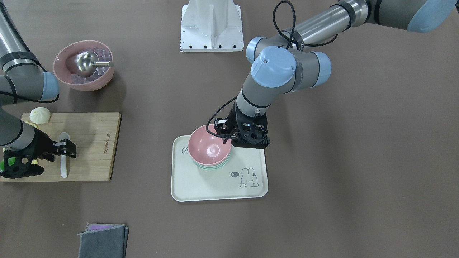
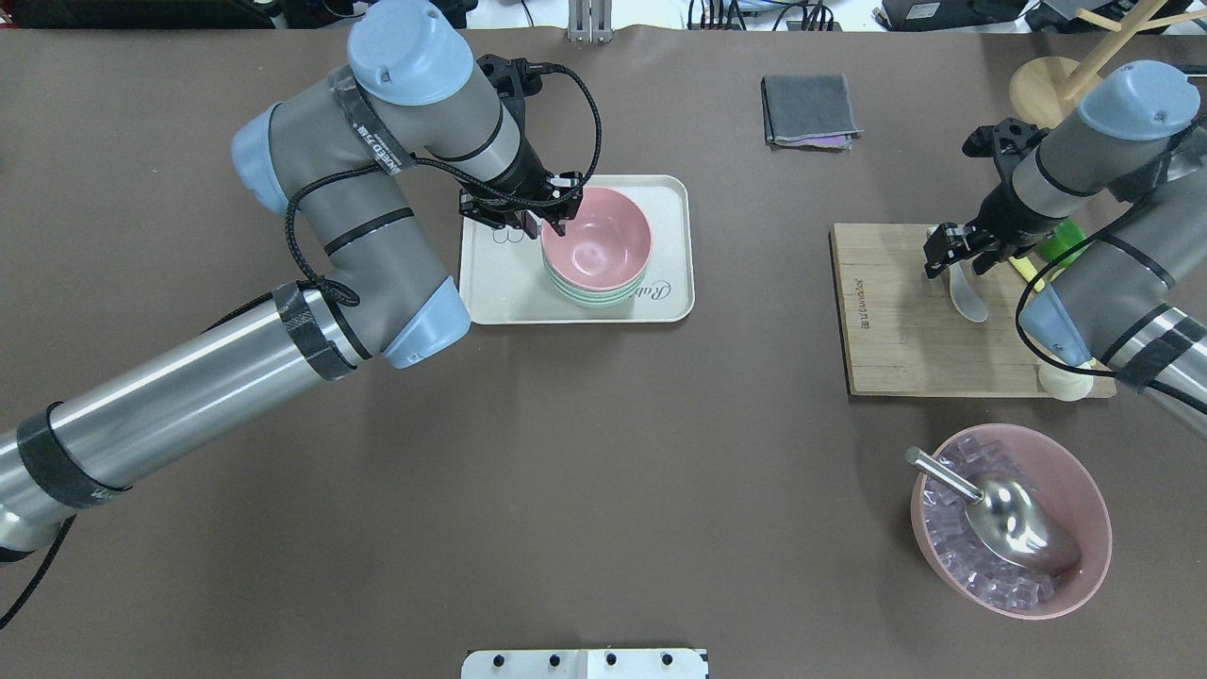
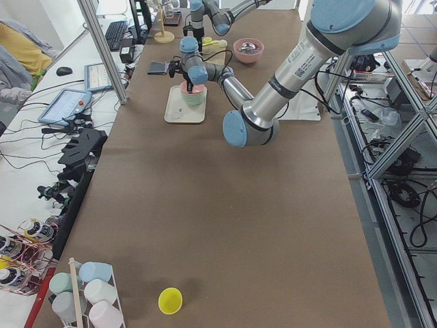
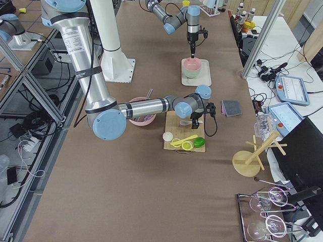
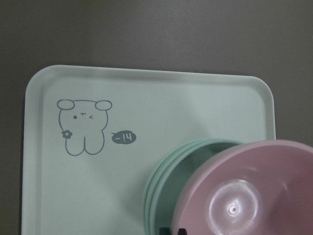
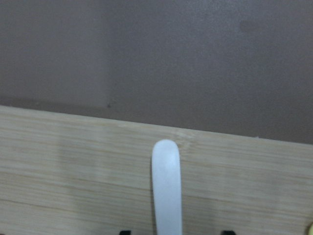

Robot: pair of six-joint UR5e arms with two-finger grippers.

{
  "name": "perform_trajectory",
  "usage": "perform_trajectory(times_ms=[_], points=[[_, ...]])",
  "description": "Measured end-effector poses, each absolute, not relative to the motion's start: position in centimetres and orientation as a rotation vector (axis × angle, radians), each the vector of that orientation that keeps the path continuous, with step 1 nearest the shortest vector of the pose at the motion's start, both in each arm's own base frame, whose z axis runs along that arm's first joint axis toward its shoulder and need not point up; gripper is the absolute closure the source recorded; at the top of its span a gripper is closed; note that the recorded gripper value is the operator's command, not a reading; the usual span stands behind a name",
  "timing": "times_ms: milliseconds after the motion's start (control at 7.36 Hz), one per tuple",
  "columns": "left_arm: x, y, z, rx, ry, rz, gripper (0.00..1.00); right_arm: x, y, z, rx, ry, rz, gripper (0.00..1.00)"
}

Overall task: Stack pink bowl on green and place spoon
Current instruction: 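Lower pink bowl into green bowl, open left gripper while right grasps spoon, then withdraw the left gripper while the right gripper carries the white spoon toward the pink bowl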

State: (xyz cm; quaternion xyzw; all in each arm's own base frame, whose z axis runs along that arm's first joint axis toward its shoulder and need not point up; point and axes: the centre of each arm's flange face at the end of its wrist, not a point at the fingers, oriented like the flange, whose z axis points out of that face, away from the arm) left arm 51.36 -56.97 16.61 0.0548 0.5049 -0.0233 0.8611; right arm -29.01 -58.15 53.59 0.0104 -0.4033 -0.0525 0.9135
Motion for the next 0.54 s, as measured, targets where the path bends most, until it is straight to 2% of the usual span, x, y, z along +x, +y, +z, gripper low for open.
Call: perform_trajectory(times_ms=[543], points=[[50.5, -57.2, 17.3, 0.114, 1.058, -0.053, 0.02, -29.2, -59.5, 51.1, 0.036, -0.845, -0.105, 1.0]])
